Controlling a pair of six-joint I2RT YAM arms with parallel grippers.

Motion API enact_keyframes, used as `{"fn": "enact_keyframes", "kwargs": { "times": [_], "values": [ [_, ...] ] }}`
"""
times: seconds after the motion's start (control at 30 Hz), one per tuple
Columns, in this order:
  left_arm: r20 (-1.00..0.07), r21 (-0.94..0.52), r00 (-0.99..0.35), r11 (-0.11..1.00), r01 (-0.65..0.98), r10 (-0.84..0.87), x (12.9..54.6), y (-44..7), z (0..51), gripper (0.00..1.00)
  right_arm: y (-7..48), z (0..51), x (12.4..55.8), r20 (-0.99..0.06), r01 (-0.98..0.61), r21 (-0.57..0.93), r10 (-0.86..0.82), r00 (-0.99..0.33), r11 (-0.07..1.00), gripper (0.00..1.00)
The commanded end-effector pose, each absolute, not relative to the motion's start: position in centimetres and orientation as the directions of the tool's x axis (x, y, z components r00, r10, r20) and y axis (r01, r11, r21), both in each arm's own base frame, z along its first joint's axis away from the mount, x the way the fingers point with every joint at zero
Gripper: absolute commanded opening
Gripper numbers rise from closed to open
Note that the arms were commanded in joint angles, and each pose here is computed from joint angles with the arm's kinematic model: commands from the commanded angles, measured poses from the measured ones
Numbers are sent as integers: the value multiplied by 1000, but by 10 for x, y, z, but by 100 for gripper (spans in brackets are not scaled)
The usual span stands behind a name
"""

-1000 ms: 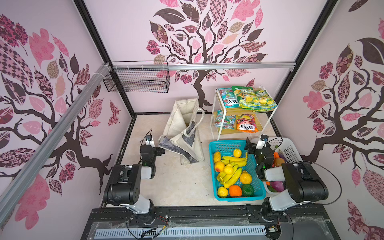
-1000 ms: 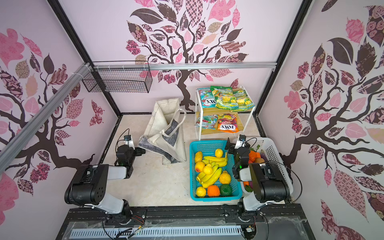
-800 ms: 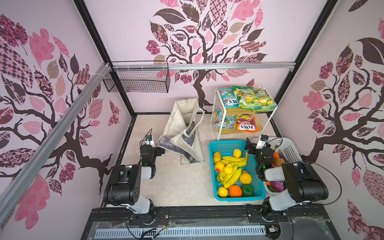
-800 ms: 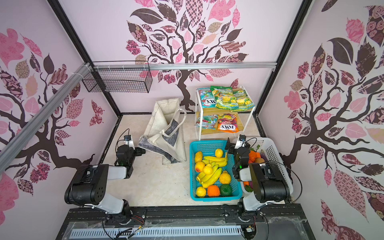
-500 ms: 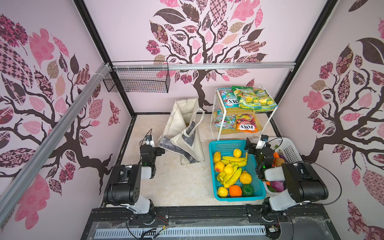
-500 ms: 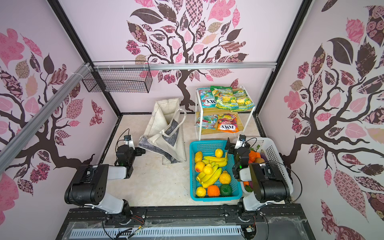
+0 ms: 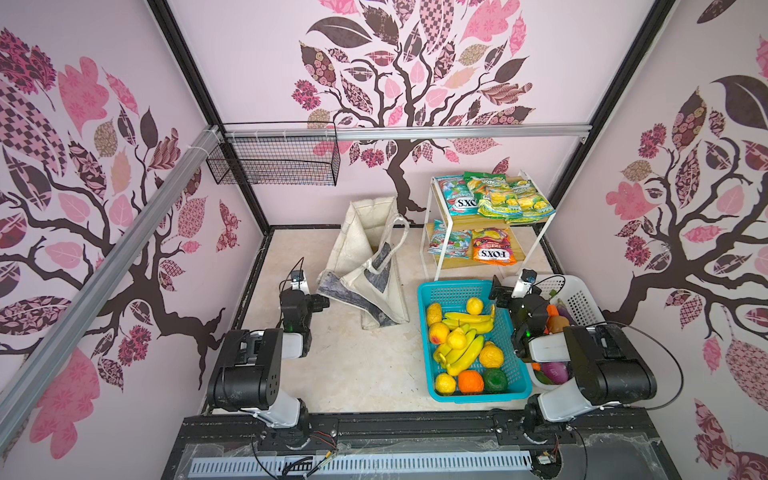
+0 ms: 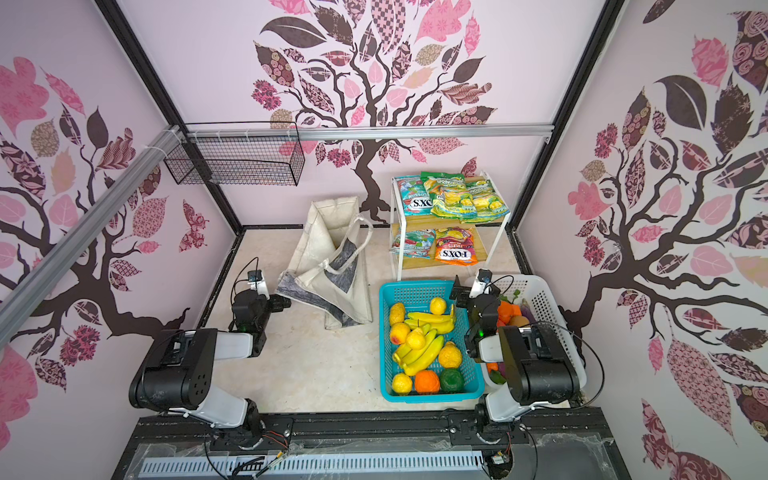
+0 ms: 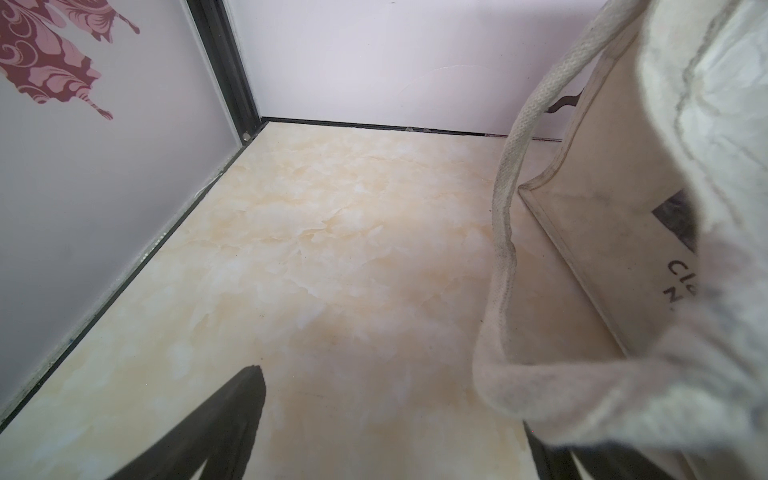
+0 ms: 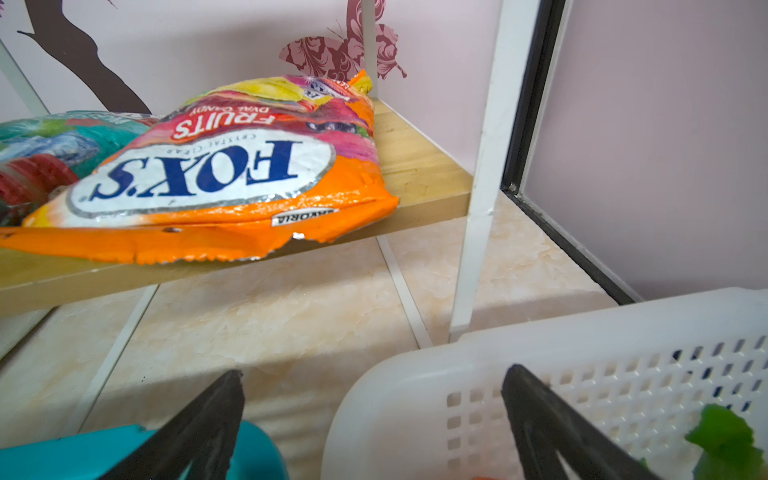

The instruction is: Place the food into the grocery bag and tie it

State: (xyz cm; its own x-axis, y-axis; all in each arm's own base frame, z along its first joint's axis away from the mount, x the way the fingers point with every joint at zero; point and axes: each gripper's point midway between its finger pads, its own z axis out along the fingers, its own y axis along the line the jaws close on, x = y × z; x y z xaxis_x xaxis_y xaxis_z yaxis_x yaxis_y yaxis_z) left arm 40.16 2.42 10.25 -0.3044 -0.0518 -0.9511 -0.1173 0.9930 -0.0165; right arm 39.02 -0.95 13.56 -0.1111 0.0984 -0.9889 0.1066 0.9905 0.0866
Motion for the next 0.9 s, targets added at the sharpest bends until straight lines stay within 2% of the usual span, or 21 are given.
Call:
{"fn": "enact_keyframes", "kwargs": {
  "times": [0.0,0.33,0.4,0.57,0.63,0.73,0.77,0.87],
  "values": [
    [-950,-6,-308,994,-111,-40,401,24,100,98,-5,111,387,-977,95,74,91,-194,993,100],
    [-953,-5,-300,994,-112,-39,400,24,102,98,-4,111,386,-977,92,74,90,-193,993,100],
    [-962,14,-272,995,-100,-14,400,18,113,98,-1,113,384,-979,69,75,86,-183,995,100],
    [-943,37,-334,992,-120,-5,390,18,129,98,4,129,373,-990,32,66,69,-125,997,100],
    [-952,33,-305,987,-157,-16,384,25,138,98,3,138,372,-991,41,68,73,-116,997,100],
    [-953,21,-298,967,-256,-58,370,41,139,98,2,139,379,-966,70,117,130,-223,991,100],
    [-950,20,-304,961,-274,-67,366,44,138,98,10,141,381,-959,27,114,117,-259,993,100],
    [-945,2,-313,956,-292,-94,360,48,142,98,17,154,376,-966,-11,137,132,-223,990,100]
  ]
}}
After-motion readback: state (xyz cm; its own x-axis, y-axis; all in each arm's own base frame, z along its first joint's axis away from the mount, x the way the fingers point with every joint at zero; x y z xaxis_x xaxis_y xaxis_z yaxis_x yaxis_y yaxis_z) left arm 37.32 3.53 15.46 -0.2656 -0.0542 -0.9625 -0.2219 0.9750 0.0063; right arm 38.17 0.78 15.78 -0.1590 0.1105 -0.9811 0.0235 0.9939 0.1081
